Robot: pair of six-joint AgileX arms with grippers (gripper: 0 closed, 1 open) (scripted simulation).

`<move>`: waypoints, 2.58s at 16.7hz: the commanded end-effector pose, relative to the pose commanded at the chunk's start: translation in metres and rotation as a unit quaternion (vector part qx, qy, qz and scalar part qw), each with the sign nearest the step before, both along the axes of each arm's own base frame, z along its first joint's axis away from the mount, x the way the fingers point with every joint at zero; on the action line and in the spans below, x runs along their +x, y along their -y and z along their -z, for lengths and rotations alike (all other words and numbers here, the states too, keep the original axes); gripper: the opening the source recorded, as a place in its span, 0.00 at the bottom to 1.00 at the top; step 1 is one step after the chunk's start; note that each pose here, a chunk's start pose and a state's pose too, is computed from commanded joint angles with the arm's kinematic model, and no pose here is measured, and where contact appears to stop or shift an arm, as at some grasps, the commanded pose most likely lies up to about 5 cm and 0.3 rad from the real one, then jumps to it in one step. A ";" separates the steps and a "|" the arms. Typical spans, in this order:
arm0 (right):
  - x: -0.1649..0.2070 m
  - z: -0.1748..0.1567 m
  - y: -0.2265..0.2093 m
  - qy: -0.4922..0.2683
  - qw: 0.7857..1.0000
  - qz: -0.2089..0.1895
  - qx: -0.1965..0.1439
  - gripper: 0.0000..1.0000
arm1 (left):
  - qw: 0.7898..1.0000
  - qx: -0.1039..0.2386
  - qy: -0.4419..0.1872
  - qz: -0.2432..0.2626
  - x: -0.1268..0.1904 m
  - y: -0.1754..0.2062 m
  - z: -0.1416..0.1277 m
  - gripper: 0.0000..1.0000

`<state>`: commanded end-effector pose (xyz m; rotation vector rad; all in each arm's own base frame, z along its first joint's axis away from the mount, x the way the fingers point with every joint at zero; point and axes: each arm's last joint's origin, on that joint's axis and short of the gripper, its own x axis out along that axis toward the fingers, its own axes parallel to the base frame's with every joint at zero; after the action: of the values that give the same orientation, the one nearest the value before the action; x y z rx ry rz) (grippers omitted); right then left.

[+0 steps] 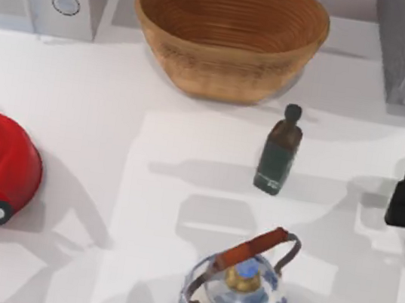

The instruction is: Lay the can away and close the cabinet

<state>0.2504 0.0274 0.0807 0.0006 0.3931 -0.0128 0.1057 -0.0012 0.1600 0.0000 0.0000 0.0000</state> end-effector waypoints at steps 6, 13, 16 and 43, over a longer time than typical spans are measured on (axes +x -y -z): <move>0.037 0.016 -0.001 0.000 1.000 -0.001 0.000 1.00 | 1.000 0.000 0.000 0.000 0.000 0.000 0.000 1.00; 0.042 0.023 -0.008 -0.001 1.000 -0.002 0.000 0.92 | 1.000 0.000 0.000 0.000 0.000 0.000 0.000 1.00; 0.042 0.023 -0.008 -0.001 1.000 -0.002 0.000 0.70 | 1.000 0.000 0.000 0.000 0.000 0.000 0.000 1.00; 0.055 -0.039 -0.014 -0.007 1.000 -0.016 0.000 0.00 | 1.000 0.000 0.000 0.000 0.000 0.000 0.000 1.00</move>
<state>0.3056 0.0413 0.1200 -0.0061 0.4070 0.0182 0.1057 -0.0012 0.1600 0.0000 0.0000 0.0000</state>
